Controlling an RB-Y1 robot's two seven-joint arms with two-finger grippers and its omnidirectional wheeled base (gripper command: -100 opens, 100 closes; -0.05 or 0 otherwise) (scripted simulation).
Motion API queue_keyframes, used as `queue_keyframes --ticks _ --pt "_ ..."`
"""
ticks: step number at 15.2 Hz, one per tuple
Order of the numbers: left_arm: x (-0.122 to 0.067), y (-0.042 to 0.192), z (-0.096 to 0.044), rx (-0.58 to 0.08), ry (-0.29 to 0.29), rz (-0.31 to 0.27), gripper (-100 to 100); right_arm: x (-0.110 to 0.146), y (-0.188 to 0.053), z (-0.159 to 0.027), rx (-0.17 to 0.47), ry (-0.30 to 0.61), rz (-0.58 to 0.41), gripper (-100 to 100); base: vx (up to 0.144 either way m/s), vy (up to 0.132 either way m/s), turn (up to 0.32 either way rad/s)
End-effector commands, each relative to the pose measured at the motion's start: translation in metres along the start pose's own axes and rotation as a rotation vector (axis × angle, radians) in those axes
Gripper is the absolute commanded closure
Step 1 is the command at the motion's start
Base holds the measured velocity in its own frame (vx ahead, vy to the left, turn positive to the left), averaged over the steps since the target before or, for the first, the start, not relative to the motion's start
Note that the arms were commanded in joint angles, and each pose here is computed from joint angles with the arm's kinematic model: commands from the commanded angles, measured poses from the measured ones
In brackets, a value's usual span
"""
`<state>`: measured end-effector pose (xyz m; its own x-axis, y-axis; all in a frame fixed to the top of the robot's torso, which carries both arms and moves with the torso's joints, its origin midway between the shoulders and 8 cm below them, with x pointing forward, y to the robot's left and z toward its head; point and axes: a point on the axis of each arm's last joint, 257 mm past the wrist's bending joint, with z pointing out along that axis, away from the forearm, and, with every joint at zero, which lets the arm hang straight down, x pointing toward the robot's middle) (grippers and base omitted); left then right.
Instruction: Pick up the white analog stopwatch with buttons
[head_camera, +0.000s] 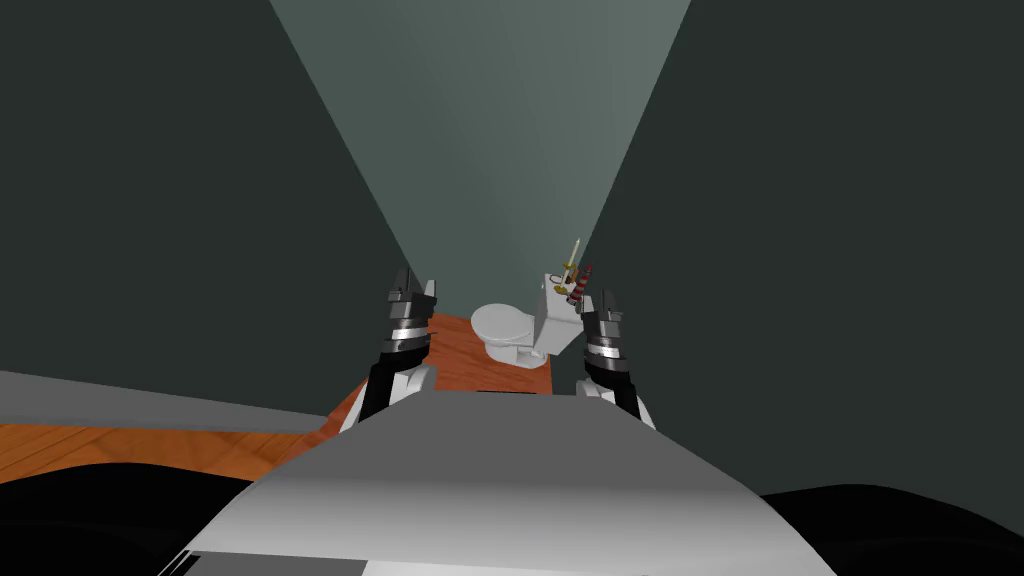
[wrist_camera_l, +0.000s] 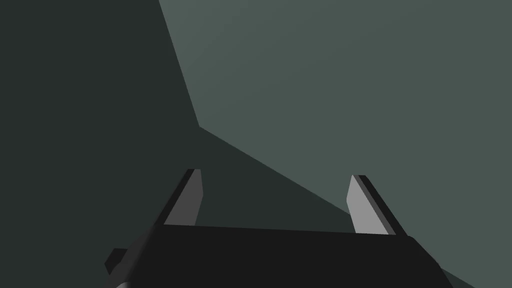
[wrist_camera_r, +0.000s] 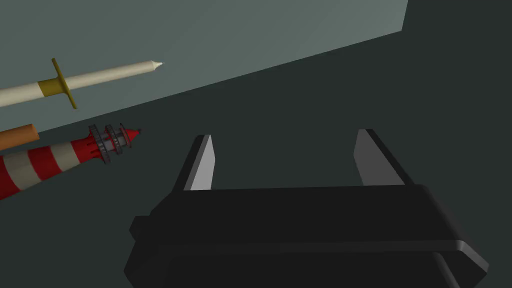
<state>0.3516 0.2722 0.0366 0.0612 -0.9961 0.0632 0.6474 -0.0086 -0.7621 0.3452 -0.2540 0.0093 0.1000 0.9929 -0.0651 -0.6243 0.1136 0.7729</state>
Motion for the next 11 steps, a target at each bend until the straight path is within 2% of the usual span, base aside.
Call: queue_keyframes --ticks 1,11 --pt "0.0 0.0 0.0 0.0 0.0 0.0 0 0.002 -0.006 -0.004 0.015 0.034 -0.027 -100 -0.003 0.019 0.034" --pt "0.0 0.0 0.0 0.0 0.0 0.0 0 0.005 -0.05 -0.036 0.119 0.235 -0.212 -100 -0.002 0.067 0.054"
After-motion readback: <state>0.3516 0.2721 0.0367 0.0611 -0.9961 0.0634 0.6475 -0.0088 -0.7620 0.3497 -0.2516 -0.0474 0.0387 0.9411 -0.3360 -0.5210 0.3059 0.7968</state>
